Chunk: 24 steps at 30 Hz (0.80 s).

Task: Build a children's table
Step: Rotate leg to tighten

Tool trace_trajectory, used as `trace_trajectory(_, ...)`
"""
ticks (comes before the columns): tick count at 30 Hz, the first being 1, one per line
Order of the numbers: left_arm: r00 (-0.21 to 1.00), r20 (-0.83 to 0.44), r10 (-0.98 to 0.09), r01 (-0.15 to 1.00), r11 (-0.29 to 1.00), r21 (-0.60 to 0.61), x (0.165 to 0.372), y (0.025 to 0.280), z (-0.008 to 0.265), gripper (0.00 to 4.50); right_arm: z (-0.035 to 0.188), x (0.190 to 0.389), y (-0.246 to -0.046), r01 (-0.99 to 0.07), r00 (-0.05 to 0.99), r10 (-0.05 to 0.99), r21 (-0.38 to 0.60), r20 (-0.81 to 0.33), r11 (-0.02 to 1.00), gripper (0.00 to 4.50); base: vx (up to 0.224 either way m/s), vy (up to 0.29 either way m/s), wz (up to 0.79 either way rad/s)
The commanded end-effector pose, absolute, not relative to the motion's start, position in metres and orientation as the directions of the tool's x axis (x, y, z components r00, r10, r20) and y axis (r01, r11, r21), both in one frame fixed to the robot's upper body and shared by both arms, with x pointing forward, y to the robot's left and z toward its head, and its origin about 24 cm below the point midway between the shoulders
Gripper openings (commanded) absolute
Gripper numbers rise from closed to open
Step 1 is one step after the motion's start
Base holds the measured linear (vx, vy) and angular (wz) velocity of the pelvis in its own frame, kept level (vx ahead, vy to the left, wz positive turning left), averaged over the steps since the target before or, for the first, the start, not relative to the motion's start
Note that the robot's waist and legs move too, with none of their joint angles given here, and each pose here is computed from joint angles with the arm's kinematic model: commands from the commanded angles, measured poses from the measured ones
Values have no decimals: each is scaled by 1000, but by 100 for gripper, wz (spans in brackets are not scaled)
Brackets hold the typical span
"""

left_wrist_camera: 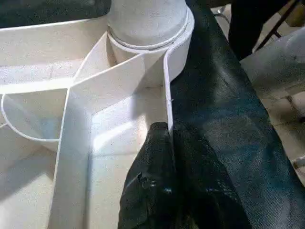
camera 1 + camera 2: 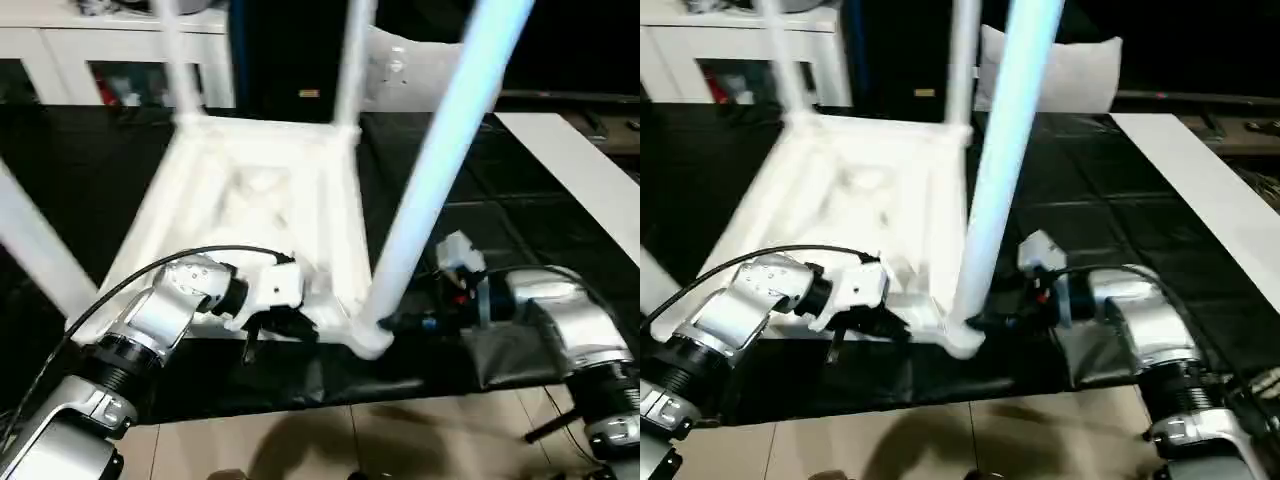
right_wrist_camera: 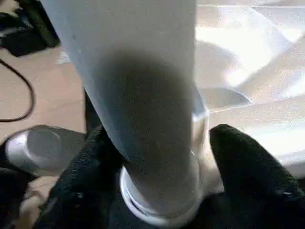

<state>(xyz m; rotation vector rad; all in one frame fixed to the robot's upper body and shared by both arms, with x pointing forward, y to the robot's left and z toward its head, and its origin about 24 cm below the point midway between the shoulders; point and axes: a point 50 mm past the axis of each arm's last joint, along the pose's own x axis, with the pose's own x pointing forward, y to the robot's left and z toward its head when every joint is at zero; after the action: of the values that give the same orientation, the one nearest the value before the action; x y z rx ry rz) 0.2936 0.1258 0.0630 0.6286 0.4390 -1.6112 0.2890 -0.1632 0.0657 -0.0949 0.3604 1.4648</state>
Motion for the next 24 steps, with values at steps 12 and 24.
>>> trace_trajectory(12,-133,-600,-789,976,-209,60,291,113,66,0,71,290,-158,-979,-1,965,196,-262,52,199,0,0,0)
trace_trajectory(24,267,-465,-844,963,256,87,307,76,69,0,64,327,-110,-770,539,788,205,-296,604,196,0,0,0)
